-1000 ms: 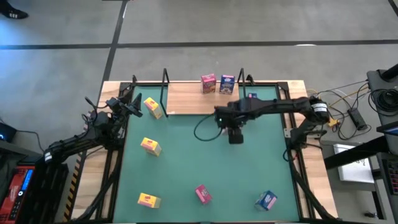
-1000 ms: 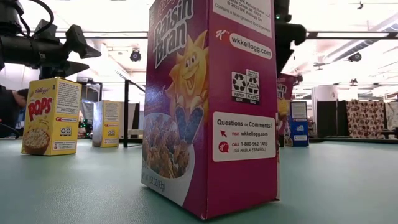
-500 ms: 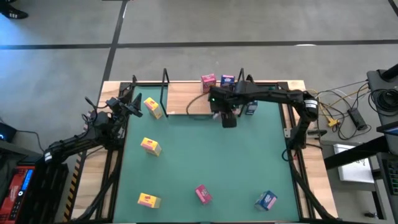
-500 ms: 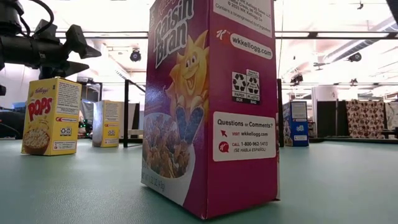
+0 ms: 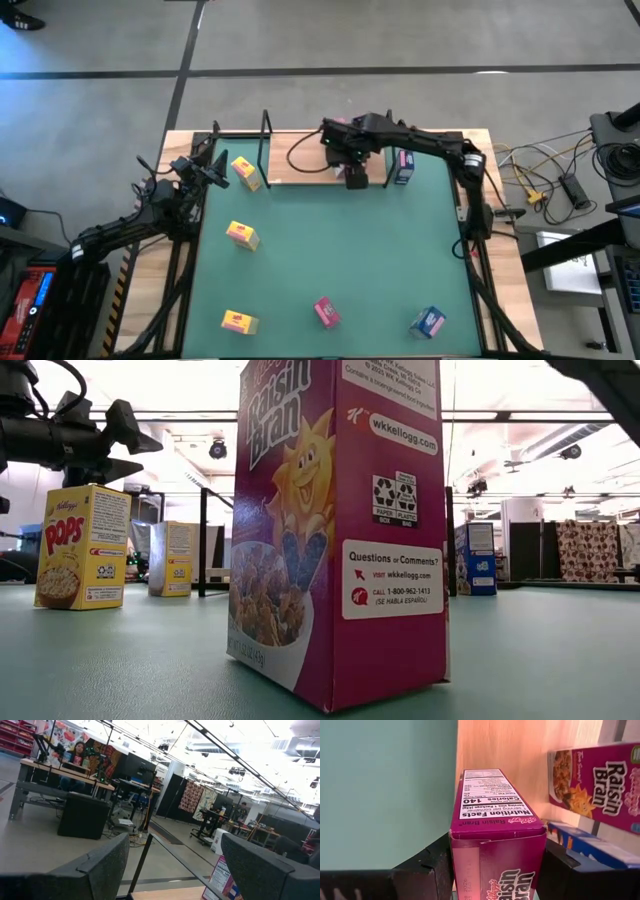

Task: Stack cereal on shelf
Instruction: Put the right red cereal box on the shelf and align with the other red cereal box

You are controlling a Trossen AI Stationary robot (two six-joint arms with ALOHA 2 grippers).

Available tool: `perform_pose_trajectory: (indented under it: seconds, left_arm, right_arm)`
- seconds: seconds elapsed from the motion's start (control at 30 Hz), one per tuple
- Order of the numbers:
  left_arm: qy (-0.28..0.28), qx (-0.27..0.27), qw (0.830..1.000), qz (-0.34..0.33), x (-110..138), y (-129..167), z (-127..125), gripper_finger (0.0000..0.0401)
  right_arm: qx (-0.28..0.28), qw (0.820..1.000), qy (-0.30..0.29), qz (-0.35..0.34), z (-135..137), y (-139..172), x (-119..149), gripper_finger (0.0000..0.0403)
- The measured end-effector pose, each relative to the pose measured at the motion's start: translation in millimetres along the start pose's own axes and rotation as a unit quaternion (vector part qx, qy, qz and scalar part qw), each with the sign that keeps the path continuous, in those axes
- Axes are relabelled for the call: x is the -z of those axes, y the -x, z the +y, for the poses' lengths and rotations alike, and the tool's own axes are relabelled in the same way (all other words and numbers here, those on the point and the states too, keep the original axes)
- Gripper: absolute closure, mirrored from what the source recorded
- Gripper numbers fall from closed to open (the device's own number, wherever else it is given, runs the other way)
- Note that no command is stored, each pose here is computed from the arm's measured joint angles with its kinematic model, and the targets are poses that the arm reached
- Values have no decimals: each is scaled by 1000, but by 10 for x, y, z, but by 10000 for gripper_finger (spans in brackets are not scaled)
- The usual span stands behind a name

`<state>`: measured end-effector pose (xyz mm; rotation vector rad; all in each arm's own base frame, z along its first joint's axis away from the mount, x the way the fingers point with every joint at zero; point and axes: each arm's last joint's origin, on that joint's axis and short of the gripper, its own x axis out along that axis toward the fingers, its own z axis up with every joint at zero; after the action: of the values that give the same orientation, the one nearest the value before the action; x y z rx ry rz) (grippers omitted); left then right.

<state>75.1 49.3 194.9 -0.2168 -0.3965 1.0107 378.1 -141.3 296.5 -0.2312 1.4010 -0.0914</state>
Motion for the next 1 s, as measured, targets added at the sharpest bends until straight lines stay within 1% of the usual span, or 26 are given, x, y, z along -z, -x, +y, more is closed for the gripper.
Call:
perform_pose_trajectory:
  seconds: [0.33, 0.6, 1.0]
  left_arm:
    - [0, 0, 1000, 0, 1, 0, 0, 102]
    - [0, 0, 1000, 0, 1, 0, 0, 102]
    - [0, 0, 1000, 0, 1, 0, 0, 102]
  right_arm:
    - [-15, 999, 9, 38, -235, -198, -165, 206]
    - [-6, 999, 20, 24, -349, -224, -222, 206]
    - [15, 1000, 6, -5, -506, -244, -228, 206]
